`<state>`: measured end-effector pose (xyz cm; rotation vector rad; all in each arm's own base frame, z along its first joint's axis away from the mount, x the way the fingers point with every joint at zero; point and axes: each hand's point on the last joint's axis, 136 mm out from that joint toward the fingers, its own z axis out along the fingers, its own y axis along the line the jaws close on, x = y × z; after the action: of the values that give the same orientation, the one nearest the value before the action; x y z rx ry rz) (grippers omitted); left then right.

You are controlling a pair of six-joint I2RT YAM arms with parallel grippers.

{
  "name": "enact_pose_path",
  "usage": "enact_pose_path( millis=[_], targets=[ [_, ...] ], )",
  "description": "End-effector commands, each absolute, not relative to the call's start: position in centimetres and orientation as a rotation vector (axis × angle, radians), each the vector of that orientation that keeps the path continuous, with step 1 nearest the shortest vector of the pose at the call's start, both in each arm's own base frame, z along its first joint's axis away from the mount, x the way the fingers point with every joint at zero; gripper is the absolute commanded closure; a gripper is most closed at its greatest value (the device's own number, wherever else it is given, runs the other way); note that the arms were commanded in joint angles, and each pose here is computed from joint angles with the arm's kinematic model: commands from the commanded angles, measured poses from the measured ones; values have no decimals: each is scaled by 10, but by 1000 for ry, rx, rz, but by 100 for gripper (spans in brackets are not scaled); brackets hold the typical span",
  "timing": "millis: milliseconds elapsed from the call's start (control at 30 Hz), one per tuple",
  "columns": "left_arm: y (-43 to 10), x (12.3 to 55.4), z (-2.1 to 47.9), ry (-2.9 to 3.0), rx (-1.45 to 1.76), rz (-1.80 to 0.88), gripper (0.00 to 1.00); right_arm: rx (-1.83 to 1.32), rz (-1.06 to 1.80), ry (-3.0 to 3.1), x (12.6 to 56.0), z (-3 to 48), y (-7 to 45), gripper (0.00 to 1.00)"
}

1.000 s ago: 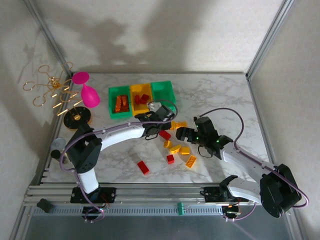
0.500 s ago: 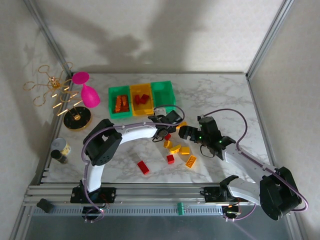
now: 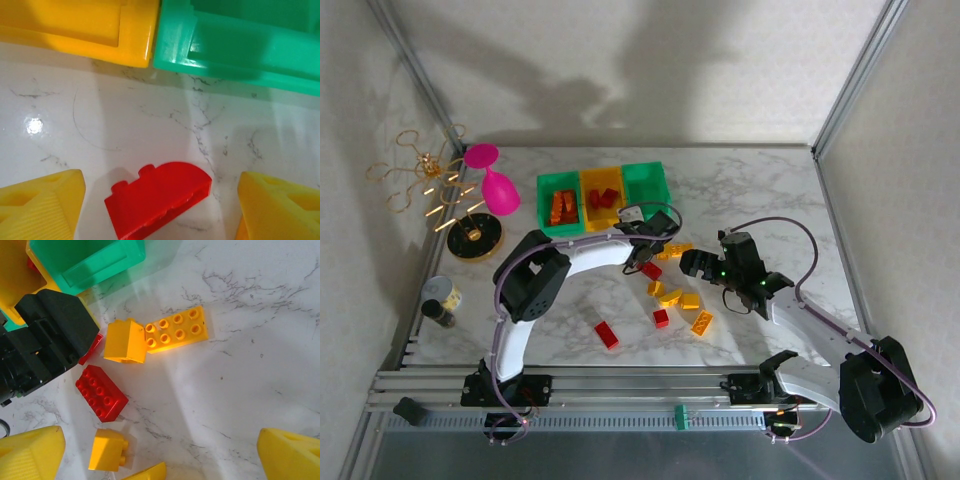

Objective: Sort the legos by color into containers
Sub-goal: Pick up the lego from the center of the table.

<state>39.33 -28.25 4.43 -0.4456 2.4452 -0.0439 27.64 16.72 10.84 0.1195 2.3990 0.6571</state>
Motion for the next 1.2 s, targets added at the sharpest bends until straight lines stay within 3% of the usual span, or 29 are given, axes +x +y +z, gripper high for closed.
enact_pose_path(
  millis=[0,167,367,533,633,833,1167],
  targets=[
    [-289,404,40,2437,-459,-44,21,103,670,2372,281,120,168,2],
    [-288,408,29,2449,-464,-14,24,103,660,2374,283,119,166,1],
    [-279,408,28,2441,-483,5,40,99,663,2368,284,122,165,1],
    [-276,403,37,2431,-476,-7,48,94,679,2364,285,125,167,1],
    [-276,399,44,2432,-471,-33,48,87,687,2357,284,128,167,1],
    [-280,393,41,2456,-437,-25,36,91,697,2353,283,130,168,2],
    [-287,381,28,2490,-420,-57,39,93,688,2340,281,135,165,2]
  ],
)
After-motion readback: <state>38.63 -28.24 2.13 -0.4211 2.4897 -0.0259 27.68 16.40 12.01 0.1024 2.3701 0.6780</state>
